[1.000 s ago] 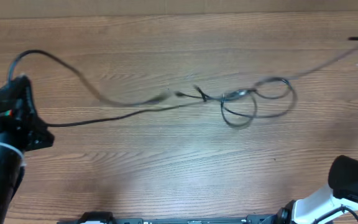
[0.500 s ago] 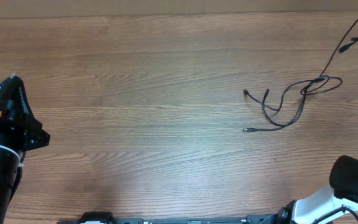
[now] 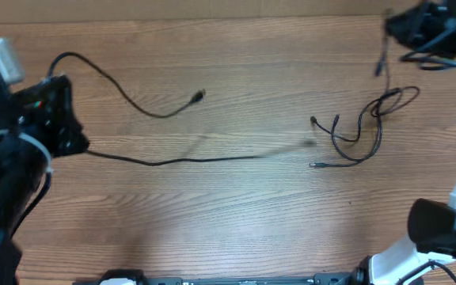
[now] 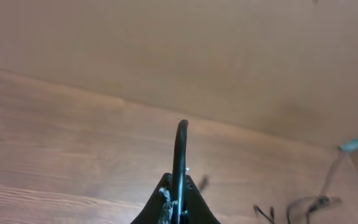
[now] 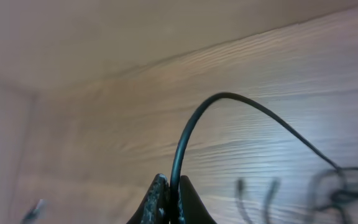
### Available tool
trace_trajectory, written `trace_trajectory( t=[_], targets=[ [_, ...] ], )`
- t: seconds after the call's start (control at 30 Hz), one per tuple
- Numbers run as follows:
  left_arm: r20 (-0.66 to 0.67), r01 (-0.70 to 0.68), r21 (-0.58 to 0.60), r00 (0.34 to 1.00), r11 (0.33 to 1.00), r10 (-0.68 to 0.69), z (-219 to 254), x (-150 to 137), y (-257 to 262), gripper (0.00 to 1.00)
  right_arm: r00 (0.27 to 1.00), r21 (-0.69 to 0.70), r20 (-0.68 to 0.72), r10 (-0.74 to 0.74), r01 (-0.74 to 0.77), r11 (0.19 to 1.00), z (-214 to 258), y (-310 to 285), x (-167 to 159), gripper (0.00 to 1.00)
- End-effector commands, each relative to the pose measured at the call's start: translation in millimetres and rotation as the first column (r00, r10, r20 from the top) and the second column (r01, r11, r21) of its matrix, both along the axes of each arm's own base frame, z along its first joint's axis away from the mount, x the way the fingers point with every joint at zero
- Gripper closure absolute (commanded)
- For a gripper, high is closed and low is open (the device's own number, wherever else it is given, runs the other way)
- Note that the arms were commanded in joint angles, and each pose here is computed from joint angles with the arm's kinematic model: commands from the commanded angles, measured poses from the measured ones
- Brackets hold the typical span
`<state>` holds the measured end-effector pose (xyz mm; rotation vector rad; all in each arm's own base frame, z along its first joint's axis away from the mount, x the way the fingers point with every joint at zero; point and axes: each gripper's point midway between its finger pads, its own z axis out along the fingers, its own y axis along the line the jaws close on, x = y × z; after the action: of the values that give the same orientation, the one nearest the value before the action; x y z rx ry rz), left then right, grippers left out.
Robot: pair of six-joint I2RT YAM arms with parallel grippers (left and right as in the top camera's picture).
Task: Untangle cables
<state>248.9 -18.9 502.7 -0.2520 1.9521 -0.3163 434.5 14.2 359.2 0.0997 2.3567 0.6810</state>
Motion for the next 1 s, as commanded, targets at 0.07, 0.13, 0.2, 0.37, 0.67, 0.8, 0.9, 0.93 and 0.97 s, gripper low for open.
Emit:
trace_trajectory(
  t=[0.07,0.13,0.2,0.37,0.67,0.8,0.9,0.93,0.97],
  targets=[
    [-0.059,0.099,-0.057,0.993,0.993,-0.103,-11,12,-19,0.95,0.961,-0.028,0.069,0.269,-0.267,0.963,11,90,-13,0.96],
    [-0.088,0.099,-0.060,0.991,0.993,-0.104,-18,18,-19,0.96,0.945,-0.044,0.075,0.318,-0.316,0.948,11,114,-18,0.96],
    [-0.117,0.112,-0.072,0.986,0.991,-0.120,-25,23,-22,0.96,0.925,-0.049,0.086,0.370,-0.367,0.929,13,138,-24,0.96],
    [-0.127,0.156,-0.098,0.978,0.983,-0.168,-28,30,-31,0.96,0.865,-0.044,0.117,0.489,-0.487,0.872,18,189,-42,0.96],
    [-0.131,0.156,-0.099,0.977,0.983,-0.168,-29,33,-31,0.96,0.806,-0.184,0.147,0.573,-0.547,0.817,15,234,-57,0.48],
    [-0.136,0.159,-0.102,0.976,0.982,-0.172,-30,33,-31,0.96,0.832,-0.222,0.109,0.545,-0.514,0.829,7,225,-55,0.00],
    [-0.139,0.161,-0.103,0.975,0.982,-0.174,-31,33,-32,0.96,0.813,-0.185,0.085,0.576,-0.555,0.811,4,229,-66,0.00],
    [-0.139,0.166,-0.105,0.974,0.981,-0.180,-31,33,-33,0.96,0.791,-0.180,0.091,0.605,-0.585,0.791,5,232,-70,0.00],
    [-0.138,0.177,-0.112,0.972,0.978,-0.192,-31,32,-35,0.96,0.766,-0.177,0.101,0.635,-0.614,0.769,6,236,-74,0.00]
  ],
)
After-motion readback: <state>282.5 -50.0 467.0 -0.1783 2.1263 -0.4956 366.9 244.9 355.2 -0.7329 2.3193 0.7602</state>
